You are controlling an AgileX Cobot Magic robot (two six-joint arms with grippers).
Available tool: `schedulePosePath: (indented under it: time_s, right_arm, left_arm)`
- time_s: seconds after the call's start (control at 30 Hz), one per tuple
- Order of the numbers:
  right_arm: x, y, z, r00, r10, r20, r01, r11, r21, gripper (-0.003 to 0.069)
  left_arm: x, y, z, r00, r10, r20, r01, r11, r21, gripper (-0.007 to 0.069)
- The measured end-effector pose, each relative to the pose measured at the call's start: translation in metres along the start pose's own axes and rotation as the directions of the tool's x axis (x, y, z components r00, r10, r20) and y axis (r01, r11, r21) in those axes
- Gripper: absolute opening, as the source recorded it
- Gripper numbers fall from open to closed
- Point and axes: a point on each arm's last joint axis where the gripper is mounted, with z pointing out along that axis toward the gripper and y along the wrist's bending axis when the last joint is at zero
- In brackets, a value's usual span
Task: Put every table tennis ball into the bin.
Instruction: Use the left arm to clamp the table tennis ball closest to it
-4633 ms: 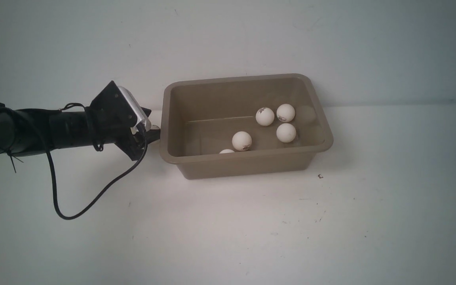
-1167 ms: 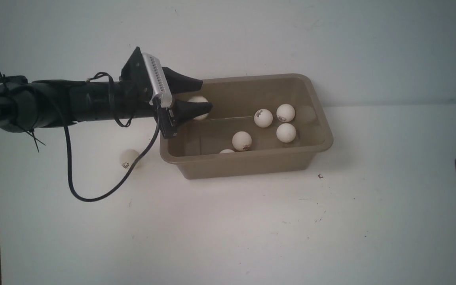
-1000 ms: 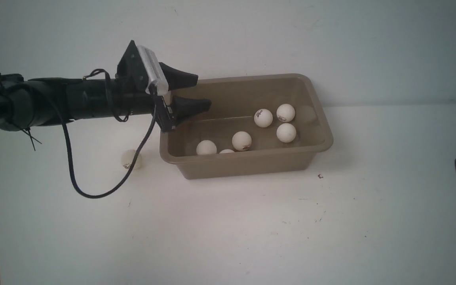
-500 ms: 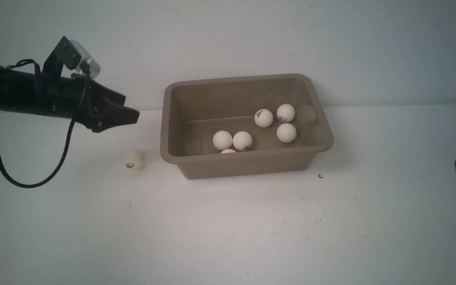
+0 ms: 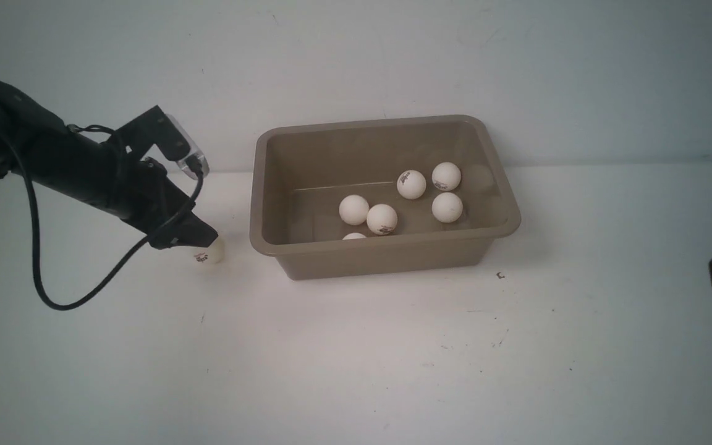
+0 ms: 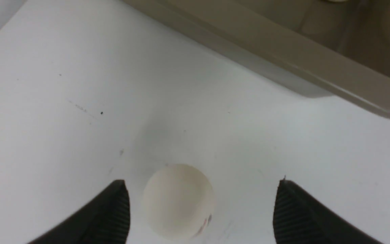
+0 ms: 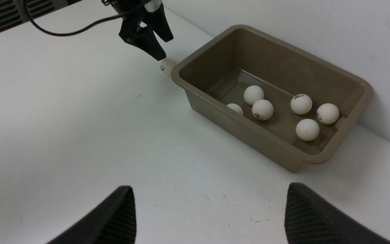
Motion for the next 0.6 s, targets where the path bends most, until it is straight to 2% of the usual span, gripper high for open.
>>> schedulePosePath:
  time_s: [0.27,0.5,0.6]
  right_arm:
    - [0.001,0.001,0.0,1.0,0.0,-0.007,0.0,1.0,-0.008,0.0534]
    - [0.001,0.002,0.0,1.0,0.002,-0.011,-0.002,1.0,-0.018,0.0534]
    - [0.0,0.002,0.0,1.0,0.007,-0.005,-0.007,1.0,-0.025,0.0534]
  left_arm:
    - [0.007,-0.001,0.026,0.999,-0.008,-0.036,0.008,1.0,0.002,0.051]
    - [0.018,0.007,0.044,0.998,-0.015,-0.064,0.012,0.999,-0.05,0.0508]
    - [0.024,0.007,0.053,0.997,-0.022,-0.078,0.019,0.999,-0.041,0.0463]
